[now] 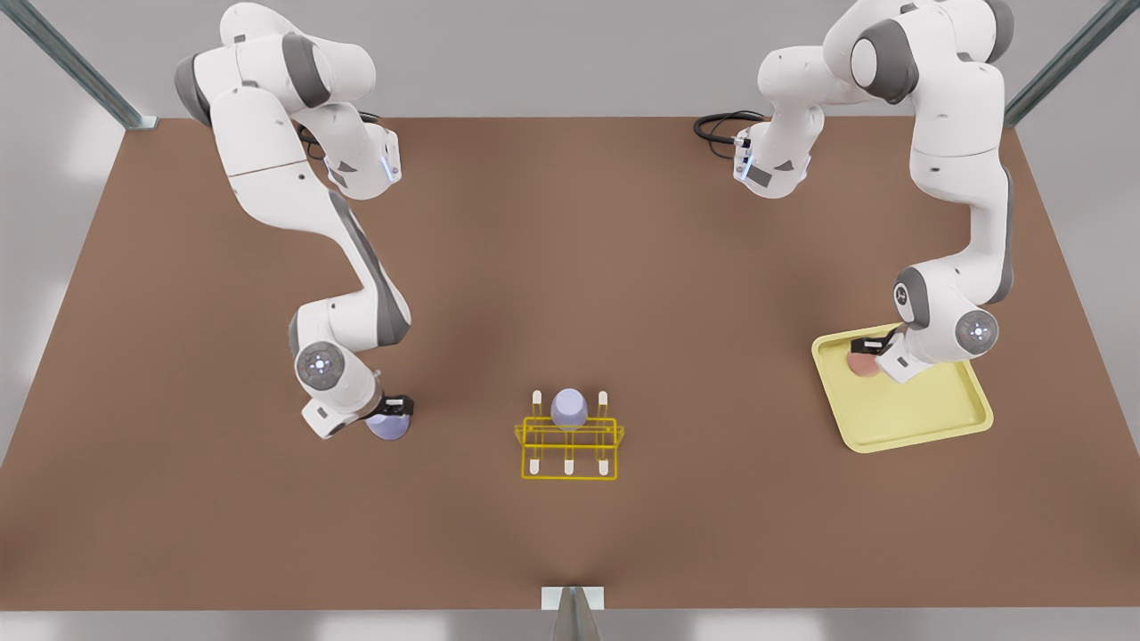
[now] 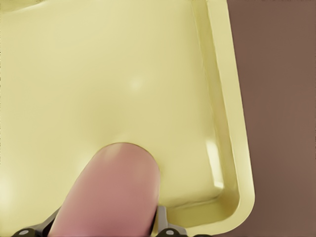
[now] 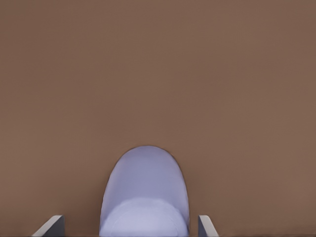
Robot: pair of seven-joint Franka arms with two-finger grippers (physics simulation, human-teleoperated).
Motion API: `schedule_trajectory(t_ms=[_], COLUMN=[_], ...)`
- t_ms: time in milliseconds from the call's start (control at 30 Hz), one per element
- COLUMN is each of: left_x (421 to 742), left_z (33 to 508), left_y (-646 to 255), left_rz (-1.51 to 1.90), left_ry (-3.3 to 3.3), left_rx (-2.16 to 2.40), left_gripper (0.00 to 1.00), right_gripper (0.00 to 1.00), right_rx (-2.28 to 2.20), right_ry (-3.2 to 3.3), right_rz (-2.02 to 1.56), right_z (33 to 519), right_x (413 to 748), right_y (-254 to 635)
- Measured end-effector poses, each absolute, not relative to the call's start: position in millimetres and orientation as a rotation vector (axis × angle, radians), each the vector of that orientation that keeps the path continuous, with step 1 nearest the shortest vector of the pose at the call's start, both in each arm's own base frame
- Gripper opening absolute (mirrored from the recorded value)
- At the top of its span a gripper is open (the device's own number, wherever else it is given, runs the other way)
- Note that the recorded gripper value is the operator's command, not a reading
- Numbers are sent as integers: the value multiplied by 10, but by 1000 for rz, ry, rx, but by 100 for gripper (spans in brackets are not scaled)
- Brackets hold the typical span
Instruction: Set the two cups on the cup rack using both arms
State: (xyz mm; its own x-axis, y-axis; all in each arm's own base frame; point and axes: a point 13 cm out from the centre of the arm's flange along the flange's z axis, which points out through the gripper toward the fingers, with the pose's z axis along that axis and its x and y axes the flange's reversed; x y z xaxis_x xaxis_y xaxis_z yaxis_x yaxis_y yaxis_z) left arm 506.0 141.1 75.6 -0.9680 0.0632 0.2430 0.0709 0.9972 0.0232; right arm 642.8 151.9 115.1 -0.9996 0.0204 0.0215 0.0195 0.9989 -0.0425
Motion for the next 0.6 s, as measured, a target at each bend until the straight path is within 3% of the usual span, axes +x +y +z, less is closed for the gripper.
schedule_trajectory(t_ms=[433, 600], left_x=[5193, 5694], left_z=[906, 1714], left_y=[1381, 766], left_rz=[-50, 21], left_ry=[-2929, -3044], left_rx=[-122, -129], left_gripper=[83, 83], right_gripper=[100, 100], right_rx=[-112, -122], right_ry=[-3078, -3073], right_rz=[70, 70], right_z=[803, 749], right_x=[6344, 6339], right_y=[1453, 1469])
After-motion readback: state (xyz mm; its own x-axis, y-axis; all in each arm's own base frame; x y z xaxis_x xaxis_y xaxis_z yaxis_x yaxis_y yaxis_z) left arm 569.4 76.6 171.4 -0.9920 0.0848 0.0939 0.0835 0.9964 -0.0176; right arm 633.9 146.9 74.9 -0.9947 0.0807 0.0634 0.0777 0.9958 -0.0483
